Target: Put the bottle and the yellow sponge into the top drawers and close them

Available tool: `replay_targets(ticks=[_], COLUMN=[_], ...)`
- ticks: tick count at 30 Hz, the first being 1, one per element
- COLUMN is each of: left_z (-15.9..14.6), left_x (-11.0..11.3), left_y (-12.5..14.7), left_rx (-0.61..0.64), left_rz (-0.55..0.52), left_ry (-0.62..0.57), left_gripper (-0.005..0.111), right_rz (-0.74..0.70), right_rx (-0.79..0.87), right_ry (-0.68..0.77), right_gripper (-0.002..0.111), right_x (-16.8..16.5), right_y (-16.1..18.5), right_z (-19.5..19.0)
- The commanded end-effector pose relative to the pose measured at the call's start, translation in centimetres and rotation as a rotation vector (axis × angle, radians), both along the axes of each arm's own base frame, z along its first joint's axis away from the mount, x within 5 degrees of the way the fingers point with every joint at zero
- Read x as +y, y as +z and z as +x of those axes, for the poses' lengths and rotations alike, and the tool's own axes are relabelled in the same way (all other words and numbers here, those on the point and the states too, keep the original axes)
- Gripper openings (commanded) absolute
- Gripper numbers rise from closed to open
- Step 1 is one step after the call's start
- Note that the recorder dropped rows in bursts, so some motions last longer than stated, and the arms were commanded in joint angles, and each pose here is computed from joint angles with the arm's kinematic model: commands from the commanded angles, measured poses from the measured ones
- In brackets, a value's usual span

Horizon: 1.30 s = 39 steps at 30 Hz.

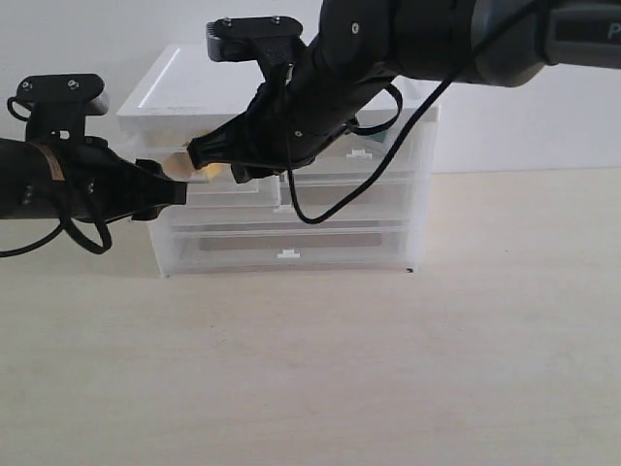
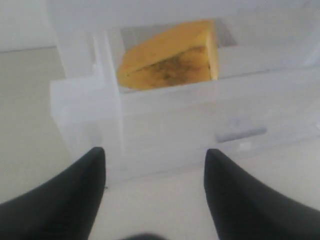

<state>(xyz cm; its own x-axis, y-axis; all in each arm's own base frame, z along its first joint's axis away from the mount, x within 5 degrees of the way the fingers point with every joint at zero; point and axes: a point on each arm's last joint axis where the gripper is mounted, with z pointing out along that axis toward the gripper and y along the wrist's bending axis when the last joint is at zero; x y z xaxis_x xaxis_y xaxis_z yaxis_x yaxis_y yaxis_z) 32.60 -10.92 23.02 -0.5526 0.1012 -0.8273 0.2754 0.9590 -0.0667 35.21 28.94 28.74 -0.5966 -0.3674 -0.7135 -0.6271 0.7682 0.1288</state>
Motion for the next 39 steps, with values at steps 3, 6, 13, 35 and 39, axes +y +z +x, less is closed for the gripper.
replay_targets(ticks=[3,6,13,35,39], left_z=[0.8,0.9,1.5,4.1,4.2], left_x=[-0.2,-0.3,0.2,0.3,0.2], left_y=[1.1,1.3,2.1,1.1,1.2], left_rx=[-0.049,-0.062,-0.086,-0.113,-0.122], left_rz=[-0.014,-0.016,-0.023,-0.035,-0.039], left_ry=[-0.004,-0.008,0.009,0.021,0.02], left_gripper=[0.056,0.056,0.056,0.049,0.049], right_rz=[0.008,0.014,0.009,0.093,0.106], right_rx=[-0.038,-0.047,-0.061,-0.191,-0.21], right_ry=[-0.036,-0.038,-0.036,-0.074,-0.078], right_gripper=[0.025,0.025,0.025,0.025,0.025], right_x=[-1.0,-0.8,-0.5,-0.3,-0.3], right_y=[-0.2,-0.6,-1.7,-1.2,-1.1], right_z=[1.4,1.7,2.3,3.6,3.7])
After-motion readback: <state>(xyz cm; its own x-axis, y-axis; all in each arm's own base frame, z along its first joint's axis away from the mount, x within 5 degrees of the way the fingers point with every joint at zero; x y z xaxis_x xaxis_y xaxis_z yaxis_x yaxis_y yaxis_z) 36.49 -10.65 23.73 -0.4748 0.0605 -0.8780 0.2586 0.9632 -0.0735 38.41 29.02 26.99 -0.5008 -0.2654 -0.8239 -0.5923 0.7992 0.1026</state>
